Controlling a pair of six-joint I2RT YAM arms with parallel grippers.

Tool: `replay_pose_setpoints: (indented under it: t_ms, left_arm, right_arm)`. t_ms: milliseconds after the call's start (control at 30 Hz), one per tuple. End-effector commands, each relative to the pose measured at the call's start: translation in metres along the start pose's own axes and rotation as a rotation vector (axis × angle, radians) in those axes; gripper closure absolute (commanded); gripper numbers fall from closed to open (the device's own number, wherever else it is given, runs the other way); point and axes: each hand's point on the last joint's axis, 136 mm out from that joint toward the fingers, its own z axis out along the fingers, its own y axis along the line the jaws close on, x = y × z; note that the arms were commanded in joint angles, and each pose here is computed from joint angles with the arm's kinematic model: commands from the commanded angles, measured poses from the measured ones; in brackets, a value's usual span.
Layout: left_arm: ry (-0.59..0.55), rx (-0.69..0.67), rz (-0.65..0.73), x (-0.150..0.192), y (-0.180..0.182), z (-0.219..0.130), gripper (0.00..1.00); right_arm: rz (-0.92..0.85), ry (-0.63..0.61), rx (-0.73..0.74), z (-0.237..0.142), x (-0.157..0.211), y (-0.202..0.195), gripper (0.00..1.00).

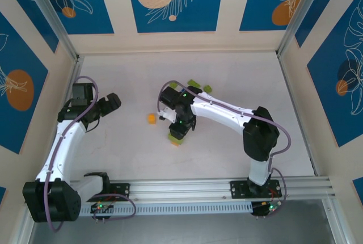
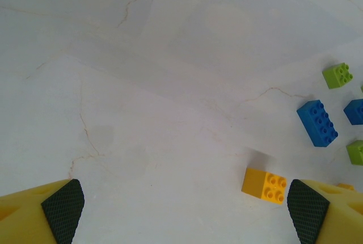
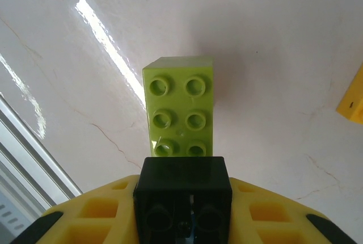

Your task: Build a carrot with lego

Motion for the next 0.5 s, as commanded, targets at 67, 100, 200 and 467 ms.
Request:
replay_pose_setpoints:
  t_ms: [67, 100, 200, 467]
  left_arm:
    - [0.006, 0.018, 0.013, 0.0030, -0.0014, -0.0044, 0.05]
    - [0.006, 0.018, 0.012, 0.0027, -0.0015, -0.0039, 0.05]
    - [0.005, 0.018, 0.013, 0.0021, -0.0017, -0.0038, 0.05]
    - [0.007, 0.017, 0.012, 0.0027, -0.0012, -0.0024, 0.05]
  right_arm:
    - [0.002, 0.013, -0.028, 0.0042, -0.0034, 0.0081, 0.68]
    - [0.003, 0.016, -0.028, 0.0053, -0.0036, 0.0080, 0.68]
    - [0.003, 0.019, -0.025, 0.0067, -0.0052, 0.0073, 0.68]
    - [0.004, 0.024, -0.022, 0.0085, -0.0094, 0.0078, 0.68]
